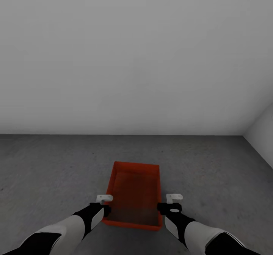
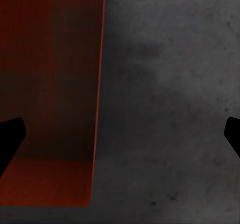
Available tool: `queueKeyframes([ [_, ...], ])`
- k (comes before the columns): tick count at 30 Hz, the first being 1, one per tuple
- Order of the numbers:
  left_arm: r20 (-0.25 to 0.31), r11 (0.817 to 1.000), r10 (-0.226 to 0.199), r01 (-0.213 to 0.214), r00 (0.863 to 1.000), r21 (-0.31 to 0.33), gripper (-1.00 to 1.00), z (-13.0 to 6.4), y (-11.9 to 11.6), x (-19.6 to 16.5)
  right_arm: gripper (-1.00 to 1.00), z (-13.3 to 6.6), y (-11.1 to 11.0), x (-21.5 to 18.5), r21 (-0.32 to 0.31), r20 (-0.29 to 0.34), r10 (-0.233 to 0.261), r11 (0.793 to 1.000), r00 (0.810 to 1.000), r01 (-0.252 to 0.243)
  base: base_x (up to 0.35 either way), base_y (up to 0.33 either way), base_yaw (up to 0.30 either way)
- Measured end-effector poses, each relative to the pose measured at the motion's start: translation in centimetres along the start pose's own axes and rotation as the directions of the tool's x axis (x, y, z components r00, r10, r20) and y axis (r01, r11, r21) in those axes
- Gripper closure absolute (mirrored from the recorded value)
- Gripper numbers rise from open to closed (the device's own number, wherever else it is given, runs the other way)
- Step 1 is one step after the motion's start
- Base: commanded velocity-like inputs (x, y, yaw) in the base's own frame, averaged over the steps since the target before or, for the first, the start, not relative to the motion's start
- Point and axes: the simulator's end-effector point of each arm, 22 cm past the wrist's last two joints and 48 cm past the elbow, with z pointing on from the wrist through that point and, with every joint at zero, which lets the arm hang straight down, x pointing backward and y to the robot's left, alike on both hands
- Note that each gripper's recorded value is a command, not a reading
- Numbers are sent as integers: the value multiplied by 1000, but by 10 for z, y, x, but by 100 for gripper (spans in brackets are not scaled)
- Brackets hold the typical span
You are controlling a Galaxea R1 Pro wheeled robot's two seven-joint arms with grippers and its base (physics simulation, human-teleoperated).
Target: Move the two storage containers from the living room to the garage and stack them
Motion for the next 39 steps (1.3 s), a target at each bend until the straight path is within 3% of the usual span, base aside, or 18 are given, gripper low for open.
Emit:
queueKeyframes([
  [39,-2,1000,-5,5,1000,0,-100,0,0,1,-100,-2,2,13,5,-30,-11,1000,999,11,0,0,0],
])
